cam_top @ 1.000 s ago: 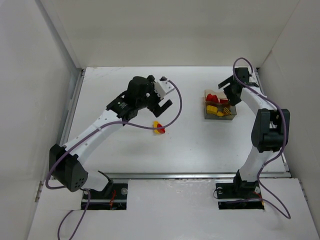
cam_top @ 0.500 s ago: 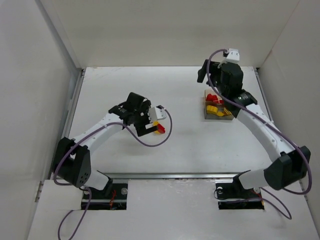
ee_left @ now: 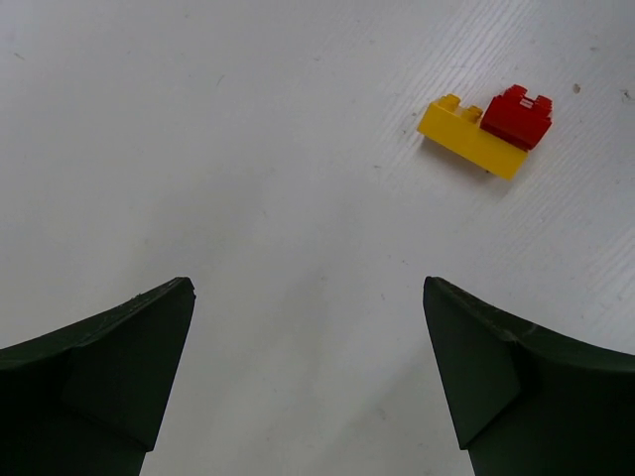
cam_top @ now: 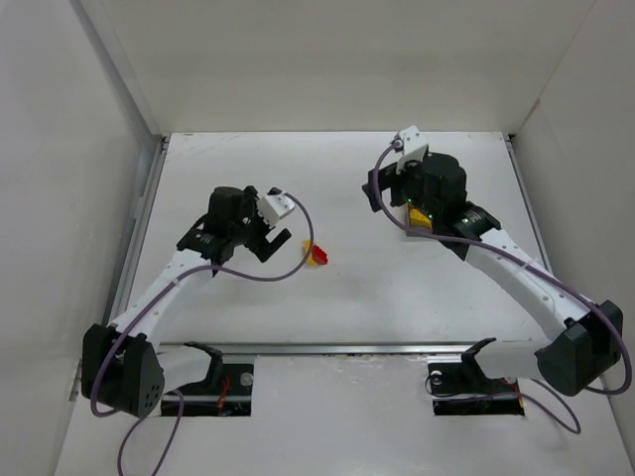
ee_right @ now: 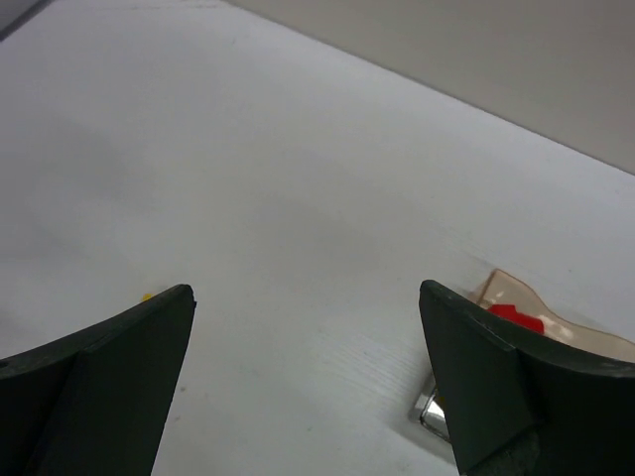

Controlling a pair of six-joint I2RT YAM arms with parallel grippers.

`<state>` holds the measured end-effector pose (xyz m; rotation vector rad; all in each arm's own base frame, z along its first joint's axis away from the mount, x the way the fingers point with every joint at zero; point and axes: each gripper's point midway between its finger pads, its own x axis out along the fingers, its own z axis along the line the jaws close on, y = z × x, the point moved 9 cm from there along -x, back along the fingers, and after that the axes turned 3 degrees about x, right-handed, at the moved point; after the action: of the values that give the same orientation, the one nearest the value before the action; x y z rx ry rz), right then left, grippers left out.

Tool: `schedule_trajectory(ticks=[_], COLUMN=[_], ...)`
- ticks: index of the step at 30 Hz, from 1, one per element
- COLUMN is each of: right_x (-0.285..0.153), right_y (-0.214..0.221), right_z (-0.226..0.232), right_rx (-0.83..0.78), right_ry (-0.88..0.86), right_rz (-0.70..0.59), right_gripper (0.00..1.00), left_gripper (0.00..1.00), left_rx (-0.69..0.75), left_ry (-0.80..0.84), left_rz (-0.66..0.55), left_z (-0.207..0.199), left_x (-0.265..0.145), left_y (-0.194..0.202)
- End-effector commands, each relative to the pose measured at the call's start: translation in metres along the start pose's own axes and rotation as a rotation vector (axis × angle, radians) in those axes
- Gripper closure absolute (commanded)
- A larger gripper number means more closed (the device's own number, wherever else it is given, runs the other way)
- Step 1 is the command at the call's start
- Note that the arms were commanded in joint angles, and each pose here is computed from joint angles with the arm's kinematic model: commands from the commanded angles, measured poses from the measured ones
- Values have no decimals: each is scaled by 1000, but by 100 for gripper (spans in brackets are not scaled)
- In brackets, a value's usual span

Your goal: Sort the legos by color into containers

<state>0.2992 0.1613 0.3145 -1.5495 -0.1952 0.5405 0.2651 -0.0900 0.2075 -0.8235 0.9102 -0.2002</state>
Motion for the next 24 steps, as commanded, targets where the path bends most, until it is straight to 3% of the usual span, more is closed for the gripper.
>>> schedule_trajectory(ticks=[1, 7, 13, 17, 18, 20, 21, 23, 24], right_x=[3, 20, 25, 42, 44, 44, 34, 17, 7], right_y=[11, 65, 93, 93, 87, 59, 25, 3, -19], right_z=[34, 77, 105, 104, 103, 93, 89, 73, 69], right_rx=[-105, -135, -297, -429, -435, -426, -387, -408, -424], right_ry=[-207, -408, -627, -646, -620, -406, -282, 23, 55], right_rz=[106, 364, 341, 278, 264, 199, 68, -52, -163], right_gripper=[0, 0, 0, 0, 0, 0, 0, 0, 0], left_gripper=[0, 0, 0, 0, 0, 0, 0, 0, 0], left_rx=[-104, -212, -223, -221, -221, -223, -228, -243, -256], left_ry=[-121, -208, -244, -293, -309, -342, -381, -429, -458], left_rz=[-96, -159, -190, -199, -203, -199, -190, -201, -215], left_z=[2, 3, 2, 5, 6, 10, 12, 17, 21], left_x=[-15, -26, -40, -45, -48, -51, -55, -61, -64], left_y=[-10, -13, -10, -10, -11, -13, -12, -16, -20])
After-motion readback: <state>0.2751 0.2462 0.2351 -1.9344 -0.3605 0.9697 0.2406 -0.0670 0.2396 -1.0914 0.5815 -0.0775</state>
